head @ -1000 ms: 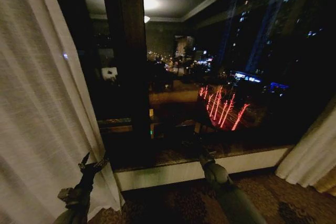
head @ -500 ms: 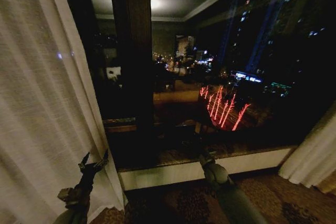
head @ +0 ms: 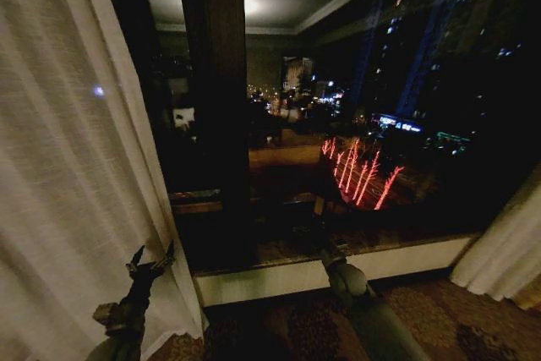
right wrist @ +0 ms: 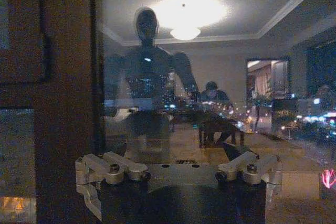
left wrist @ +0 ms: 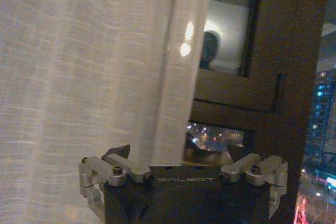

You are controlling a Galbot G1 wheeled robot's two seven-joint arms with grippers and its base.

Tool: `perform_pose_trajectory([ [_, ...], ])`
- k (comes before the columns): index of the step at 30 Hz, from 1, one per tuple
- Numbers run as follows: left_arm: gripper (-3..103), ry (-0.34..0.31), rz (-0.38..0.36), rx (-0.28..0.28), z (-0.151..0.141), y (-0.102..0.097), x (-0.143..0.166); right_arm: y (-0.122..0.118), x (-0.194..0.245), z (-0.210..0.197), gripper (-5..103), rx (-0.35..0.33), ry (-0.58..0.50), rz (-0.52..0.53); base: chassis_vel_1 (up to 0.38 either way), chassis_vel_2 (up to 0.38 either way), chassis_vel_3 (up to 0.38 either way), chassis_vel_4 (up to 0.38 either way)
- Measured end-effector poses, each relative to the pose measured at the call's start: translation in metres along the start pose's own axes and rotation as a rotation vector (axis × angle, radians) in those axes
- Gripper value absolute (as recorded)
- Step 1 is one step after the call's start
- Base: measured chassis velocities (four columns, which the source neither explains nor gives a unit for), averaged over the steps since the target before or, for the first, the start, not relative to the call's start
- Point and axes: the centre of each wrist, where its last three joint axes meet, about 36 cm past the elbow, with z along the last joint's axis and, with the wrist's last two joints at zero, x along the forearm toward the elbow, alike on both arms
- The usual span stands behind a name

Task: Open the curtains by pulling them apart, changing their state from closed to fully open.

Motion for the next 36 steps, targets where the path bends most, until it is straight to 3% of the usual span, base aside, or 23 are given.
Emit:
perform_pose_trajectory([
  [36, 100, 0.0, 0.0, 0.0, 0.0, 0.0, 0.0, 0.0, 0.0, 0.0, 100, 0.0, 0.0, 0.0, 0.007, 0.005, -0.006, -0.003],
])
